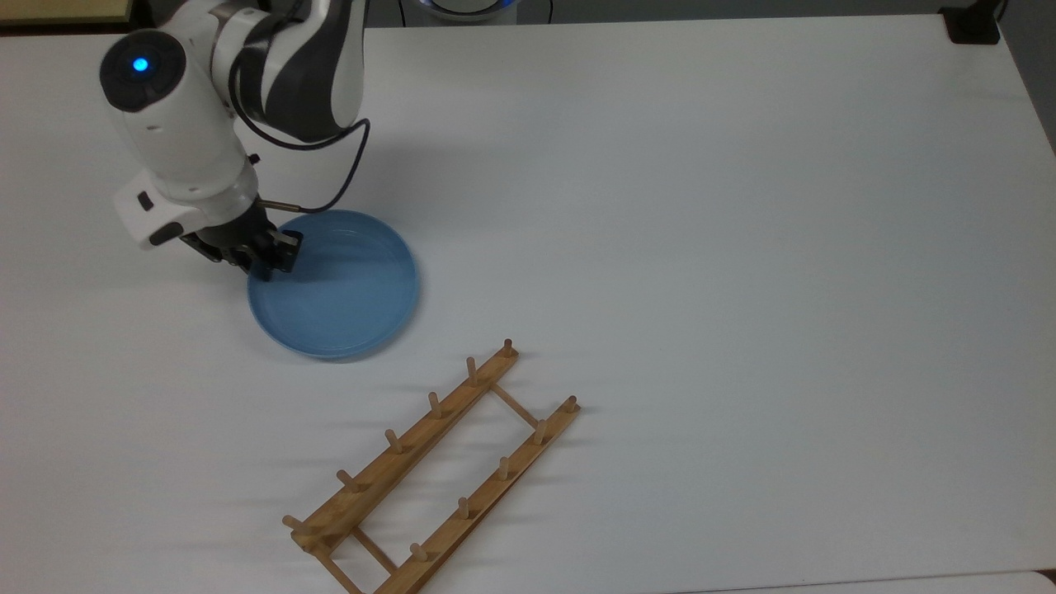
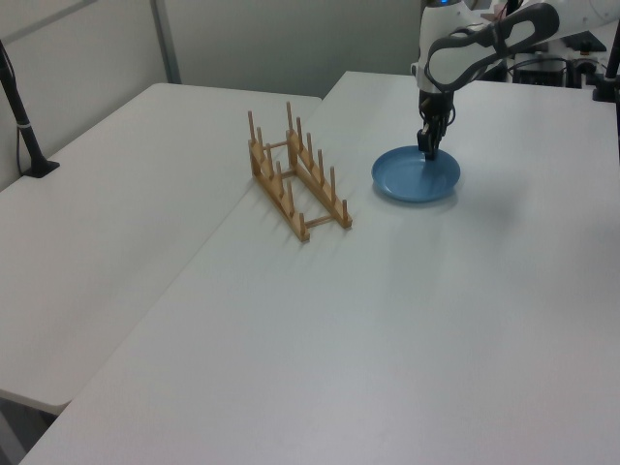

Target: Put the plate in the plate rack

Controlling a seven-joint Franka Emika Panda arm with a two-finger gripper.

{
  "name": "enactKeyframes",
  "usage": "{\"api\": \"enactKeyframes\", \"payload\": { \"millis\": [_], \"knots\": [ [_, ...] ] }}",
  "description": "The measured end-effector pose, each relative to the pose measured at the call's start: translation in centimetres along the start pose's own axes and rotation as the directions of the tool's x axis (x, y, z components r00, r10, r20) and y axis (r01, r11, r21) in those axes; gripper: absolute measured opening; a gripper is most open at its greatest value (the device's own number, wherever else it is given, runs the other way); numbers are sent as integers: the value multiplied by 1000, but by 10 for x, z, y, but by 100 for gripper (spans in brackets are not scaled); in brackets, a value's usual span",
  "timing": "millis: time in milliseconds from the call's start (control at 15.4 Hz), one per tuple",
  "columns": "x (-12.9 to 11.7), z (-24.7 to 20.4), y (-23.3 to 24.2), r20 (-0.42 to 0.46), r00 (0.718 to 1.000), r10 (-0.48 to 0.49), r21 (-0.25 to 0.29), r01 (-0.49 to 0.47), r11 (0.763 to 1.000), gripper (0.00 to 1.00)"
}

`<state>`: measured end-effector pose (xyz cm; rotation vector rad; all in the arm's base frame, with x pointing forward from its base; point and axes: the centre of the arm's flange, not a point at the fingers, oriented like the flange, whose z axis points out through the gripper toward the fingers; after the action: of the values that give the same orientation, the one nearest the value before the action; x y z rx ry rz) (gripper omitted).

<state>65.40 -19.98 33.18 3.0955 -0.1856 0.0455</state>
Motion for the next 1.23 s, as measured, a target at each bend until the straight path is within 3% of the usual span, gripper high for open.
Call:
{"api": "enactKeyframes", "payload": {
  "millis": [453, 647, 971, 1230],
  "knots": [
    [4, -39, 20, -51, 998, 36, 15, -35, 999, 14],
    [15, -79, 22, -129, 991, 17, 22, -14, 1000, 7],
    [28, -176, 26, -307, 950, -57, 2, 61, 998, 6],
    [32, -200, 1, -349, 931, -107, -12, 110, 994, 6]
  ]
}}
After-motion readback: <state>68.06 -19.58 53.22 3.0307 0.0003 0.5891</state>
